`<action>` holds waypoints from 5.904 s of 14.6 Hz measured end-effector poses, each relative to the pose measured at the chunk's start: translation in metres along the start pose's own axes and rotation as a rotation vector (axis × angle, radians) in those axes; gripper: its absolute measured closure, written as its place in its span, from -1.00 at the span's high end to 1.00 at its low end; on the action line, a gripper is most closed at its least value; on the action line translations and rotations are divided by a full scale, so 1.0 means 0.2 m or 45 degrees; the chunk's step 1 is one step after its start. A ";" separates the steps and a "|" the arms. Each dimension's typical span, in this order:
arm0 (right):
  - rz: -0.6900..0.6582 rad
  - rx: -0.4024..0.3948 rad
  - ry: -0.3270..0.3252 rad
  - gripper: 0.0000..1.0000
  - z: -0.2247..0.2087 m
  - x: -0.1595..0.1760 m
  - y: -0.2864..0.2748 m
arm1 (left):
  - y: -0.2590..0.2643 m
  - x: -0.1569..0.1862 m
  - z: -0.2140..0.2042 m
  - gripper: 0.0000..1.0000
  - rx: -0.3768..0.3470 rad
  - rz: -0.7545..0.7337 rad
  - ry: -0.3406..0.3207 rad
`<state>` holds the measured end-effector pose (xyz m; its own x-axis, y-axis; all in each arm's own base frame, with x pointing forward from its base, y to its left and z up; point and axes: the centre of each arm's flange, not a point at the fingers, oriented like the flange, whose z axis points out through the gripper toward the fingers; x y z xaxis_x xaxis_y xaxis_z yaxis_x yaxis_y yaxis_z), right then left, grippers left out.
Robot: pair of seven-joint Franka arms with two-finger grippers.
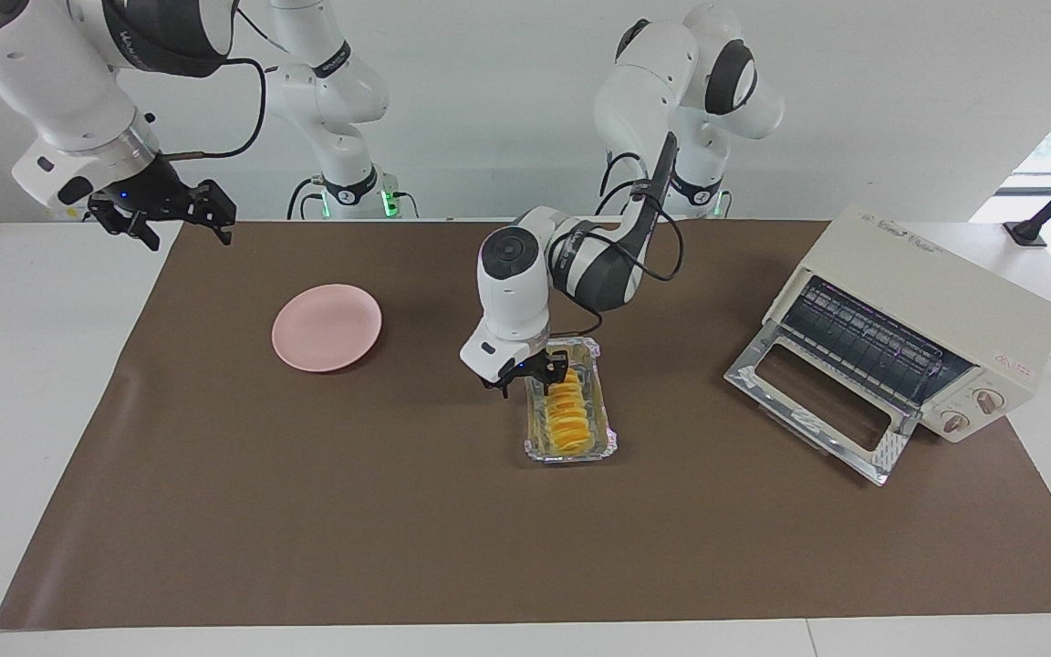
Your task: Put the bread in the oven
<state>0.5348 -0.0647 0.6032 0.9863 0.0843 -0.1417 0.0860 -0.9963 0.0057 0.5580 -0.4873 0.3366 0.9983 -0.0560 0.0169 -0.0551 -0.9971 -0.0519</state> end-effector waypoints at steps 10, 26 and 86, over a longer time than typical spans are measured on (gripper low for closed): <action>0.003 -0.006 0.034 1.00 -0.07 -0.03 0.00 | -0.04 0.01 0.07 -0.96 0.021 -0.059 -0.012; -0.007 -0.006 0.027 1.00 -0.06 -0.02 -0.02 | -1.60 0.59 -0.52 -0.96 0.113 -0.692 0.010; -0.007 -0.006 0.027 1.00 -0.06 -0.02 -0.02 | -2.28 -0.22 -1.51 1.00 -0.090 0.129 -0.190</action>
<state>0.5316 -0.0610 0.6166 0.9886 0.0901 -0.1207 0.0920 -0.9957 0.0097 0.5322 -0.0463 0.6608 0.9791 -0.1533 -0.1338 -0.1514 -0.9882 0.0245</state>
